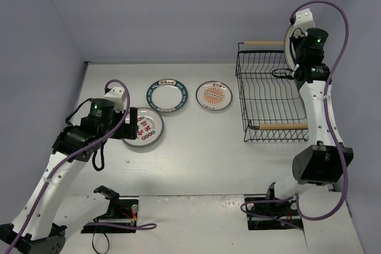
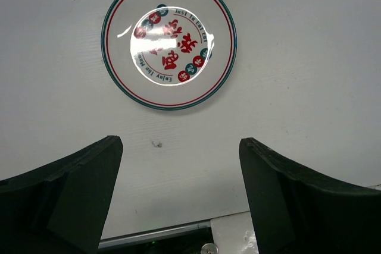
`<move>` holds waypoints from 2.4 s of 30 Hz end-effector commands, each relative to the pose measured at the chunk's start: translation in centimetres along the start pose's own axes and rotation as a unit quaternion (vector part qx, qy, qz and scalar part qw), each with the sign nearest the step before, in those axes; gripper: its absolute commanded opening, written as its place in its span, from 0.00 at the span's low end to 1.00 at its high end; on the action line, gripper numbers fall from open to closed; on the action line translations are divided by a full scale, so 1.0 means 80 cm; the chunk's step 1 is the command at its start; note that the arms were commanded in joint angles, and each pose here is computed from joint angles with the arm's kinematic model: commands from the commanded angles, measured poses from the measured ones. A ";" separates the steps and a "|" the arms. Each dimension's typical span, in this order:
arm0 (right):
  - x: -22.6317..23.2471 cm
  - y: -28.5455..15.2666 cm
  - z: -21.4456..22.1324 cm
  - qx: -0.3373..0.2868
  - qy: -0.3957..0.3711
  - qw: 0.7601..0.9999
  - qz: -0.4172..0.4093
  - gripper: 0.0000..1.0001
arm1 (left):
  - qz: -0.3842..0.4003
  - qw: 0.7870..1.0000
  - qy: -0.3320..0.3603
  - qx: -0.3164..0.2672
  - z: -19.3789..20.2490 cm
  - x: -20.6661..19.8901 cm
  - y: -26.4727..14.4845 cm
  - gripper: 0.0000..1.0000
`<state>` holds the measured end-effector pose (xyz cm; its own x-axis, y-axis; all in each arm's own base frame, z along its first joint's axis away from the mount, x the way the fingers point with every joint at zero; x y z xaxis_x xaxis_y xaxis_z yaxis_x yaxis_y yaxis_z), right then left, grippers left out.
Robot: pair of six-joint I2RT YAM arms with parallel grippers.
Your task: Load the plates into the dish rack
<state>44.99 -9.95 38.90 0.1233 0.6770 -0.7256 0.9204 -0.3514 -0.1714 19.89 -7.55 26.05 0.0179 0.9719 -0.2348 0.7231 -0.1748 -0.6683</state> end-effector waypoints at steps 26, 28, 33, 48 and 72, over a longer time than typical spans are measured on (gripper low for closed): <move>0.019 0.112 0.076 -0.016 -0.016 0.997 0.071 0.00 | 0.024 0.999 0.012 -0.044 -0.022 -0.021 0.069 0.80; 0.021 0.115 0.079 -0.016 -0.020 0.997 0.072 0.00 | 0.024 0.999 0.013 -0.045 -0.024 -0.023 0.073 0.80; 0.025 0.122 0.091 -0.008 -0.029 0.997 0.071 0.00 | 0.029 0.998 0.011 -0.052 -0.030 -0.027 0.078 0.80; 0.023 0.129 0.131 0.019 -0.028 0.996 0.080 0.00 | 0.035 0.999 0.007 -0.040 -0.030 -0.034 0.091 0.80; 0.075 0.140 0.151 0.036 0.049 0.998 -0.002 0.14 | 0.027 0.999 -0.016 -0.022 -0.015 -0.029 0.092 0.80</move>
<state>50.33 -18.37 19.99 0.0809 0.7127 -0.6968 0.8451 -0.4197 -0.3311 25.34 -10.40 21.06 0.0359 0.9681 -0.2479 0.7145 -0.1983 -0.6709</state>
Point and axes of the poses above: each gripper's point midway between its finger pads, its own y axis out along the fingers, its own x axis along the line the jaws close on, z = x × y, the point moved 2 cm from there along -y, back along the fingers, and after that the axes turned 13 degrees about -y, right-handed, at the moved point
